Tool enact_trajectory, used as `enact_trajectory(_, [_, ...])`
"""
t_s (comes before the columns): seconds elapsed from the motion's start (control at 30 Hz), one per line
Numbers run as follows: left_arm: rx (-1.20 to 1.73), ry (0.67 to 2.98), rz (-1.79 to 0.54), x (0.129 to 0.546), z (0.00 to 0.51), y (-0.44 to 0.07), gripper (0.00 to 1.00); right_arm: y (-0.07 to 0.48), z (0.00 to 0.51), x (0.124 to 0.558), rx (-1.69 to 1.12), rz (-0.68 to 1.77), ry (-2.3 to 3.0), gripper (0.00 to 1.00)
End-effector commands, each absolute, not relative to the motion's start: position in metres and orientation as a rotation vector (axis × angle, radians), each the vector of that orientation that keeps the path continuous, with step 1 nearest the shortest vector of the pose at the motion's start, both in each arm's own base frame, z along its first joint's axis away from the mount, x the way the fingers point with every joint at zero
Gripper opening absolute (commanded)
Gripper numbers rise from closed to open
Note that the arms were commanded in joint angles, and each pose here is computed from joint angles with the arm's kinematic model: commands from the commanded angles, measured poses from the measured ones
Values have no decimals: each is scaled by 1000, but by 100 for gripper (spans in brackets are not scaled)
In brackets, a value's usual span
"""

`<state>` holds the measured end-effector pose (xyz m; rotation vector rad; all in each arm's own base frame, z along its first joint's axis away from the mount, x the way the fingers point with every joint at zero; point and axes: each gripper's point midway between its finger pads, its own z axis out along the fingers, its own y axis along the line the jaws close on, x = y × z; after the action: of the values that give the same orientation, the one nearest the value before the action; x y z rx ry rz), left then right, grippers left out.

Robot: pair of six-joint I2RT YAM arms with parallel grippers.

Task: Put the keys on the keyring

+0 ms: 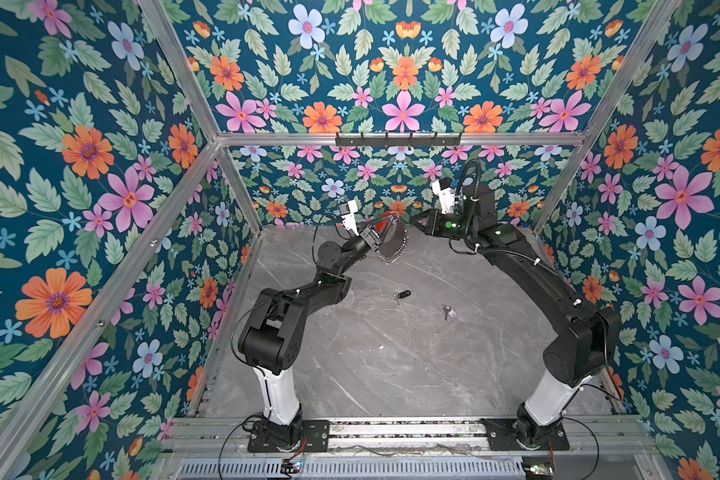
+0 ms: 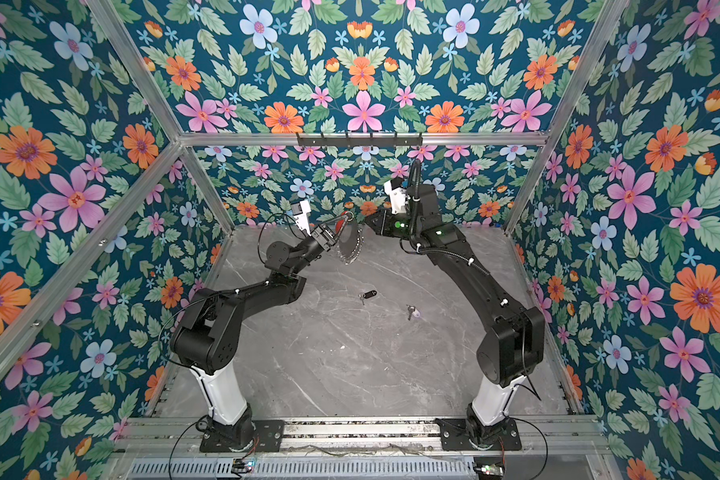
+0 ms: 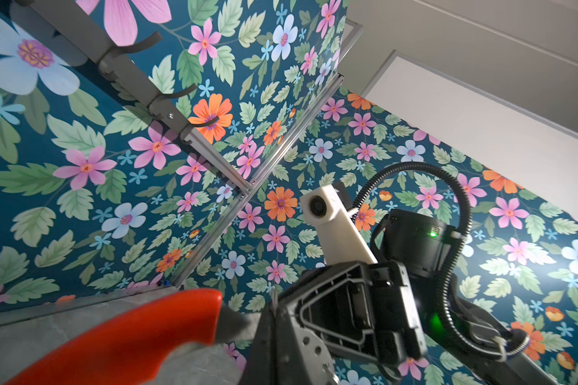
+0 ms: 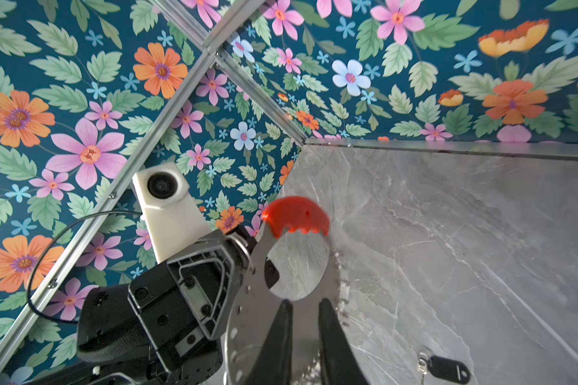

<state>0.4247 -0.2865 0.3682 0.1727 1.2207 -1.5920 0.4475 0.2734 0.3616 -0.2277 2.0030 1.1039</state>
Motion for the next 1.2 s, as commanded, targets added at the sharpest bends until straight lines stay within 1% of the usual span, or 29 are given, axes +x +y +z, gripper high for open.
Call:
enact_trajectory(0.0, [259, 1154, -1646, 408, 384, -290, 0, 272, 388, 445, -256, 1162, 1896, 19])
enact_trajectory(0.13, [290, 1153, -1664, 406, 388, -293, 0, 278, 396, 442, -309, 1204, 1854, 28])
enact_trajectory(0.2, [293, 1153, -1672, 406, 389, -294, 0, 282, 397, 441, -333, 1231, 1849, 30])
enact_trajectory(0.53, [300, 1161, -1689, 407, 385, -295, 0, 299, 397, 438, -427, 1362, 1800, 28])
enact_trajectory(0.7, [284, 1152, -1707, 410, 384, -296, 0, 299, 395, 437, -421, 1374, 1799, 28])
enact_trajectory(0.77, [284, 1142, -1723, 410, 386, -296, 0, 299, 393, 436, -422, 1382, 1796, 26])
enact_trajectory(0.83, [291, 1142, -1733, 410, 388, -297, 0, 300, 392, 437, -416, 1393, 1792, 23])
enact_trajectory(1.1, [291, 1145, -1735, 410, 388, -297, 0, 305, 392, 440, -415, 1455, 1775, 14])
enact_trajectory(1.17, [288, 1146, -1742, 410, 387, -298, 0, 307, 392, 440, -420, 1471, 1772, 9])
